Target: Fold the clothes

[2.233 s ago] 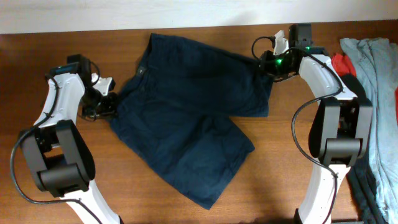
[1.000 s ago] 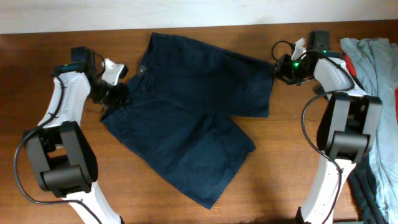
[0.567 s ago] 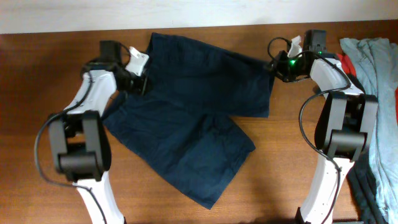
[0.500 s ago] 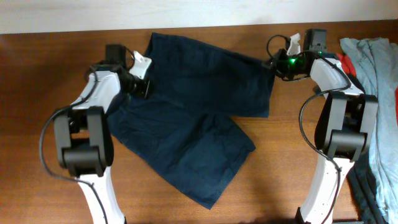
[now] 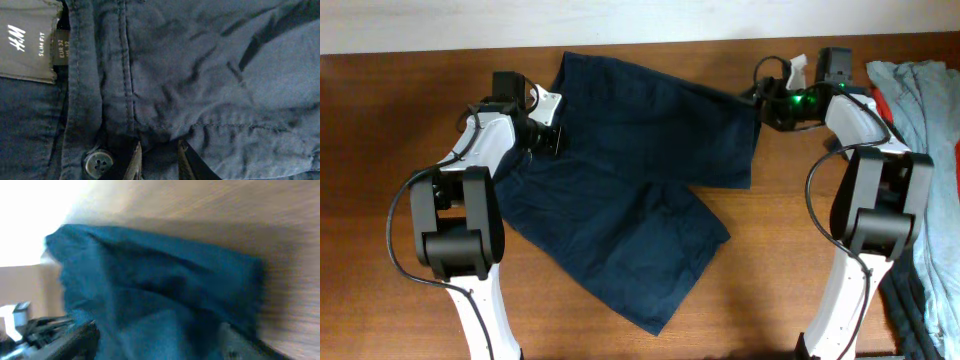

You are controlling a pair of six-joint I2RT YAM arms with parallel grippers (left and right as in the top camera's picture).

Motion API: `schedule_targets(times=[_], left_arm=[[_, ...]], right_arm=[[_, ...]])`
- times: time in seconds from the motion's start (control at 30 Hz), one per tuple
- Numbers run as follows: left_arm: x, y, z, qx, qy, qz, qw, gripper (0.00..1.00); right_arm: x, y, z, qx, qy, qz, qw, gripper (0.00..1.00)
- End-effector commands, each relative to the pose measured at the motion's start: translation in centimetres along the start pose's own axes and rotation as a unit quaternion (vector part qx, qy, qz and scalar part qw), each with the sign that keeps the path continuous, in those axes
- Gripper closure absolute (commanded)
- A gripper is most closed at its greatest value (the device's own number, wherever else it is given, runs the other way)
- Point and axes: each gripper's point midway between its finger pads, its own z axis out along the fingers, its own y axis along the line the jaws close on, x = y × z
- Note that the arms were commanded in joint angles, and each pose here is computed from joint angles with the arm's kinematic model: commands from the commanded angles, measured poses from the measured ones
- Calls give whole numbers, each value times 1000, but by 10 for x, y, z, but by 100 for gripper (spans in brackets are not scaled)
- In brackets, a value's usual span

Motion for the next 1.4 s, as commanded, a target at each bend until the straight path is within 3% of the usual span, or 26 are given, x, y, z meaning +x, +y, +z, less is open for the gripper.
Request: schedule_targets(times=[0.0,0.33,0.53,0.83,0.93,0.97,1.0,1.03,1.1,1.2,1.37], left_arm=[[48,25,30,-37,74,-34,996,75],[48,25,30,-37,74,-35,996,75],[48,25,30,-37,74,-35,996,75],[48,25,30,-37,74,-35,996,75],[48,25,30,-37,74,-35,996,75],[48,25,30,-37,74,-34,996,74],[48,25,30,-37,74,-34,996,74],[48,25,30,-37,74,-34,996,74],[48,25,30,-37,74,-35,996,74],[48,25,30,-37,75,-35,996,74],[51,26,30,-41,81,-36,995,74]], right_arm=[[-2,-25,3,54,-11,49,997,13],[15,-29,21,39,22,109,993,10],[17,-6,26,-21,37,77,996,11],[-7,-16,24,5,-14,54,998,15],[-24,-13,19,-8,-44,32,998,30],[-32,-12,17,-14,-58,31,998,44],[-35,-11,16,-16,-63,32,997,50],[-41,-13,15,-11,-76,26,997,63],[-47,-19,14,9,-93,23,995,74],[-58,-40,10,69,-127,27,989,85],[-73,-60,-4,109,-161,17,981,89]])
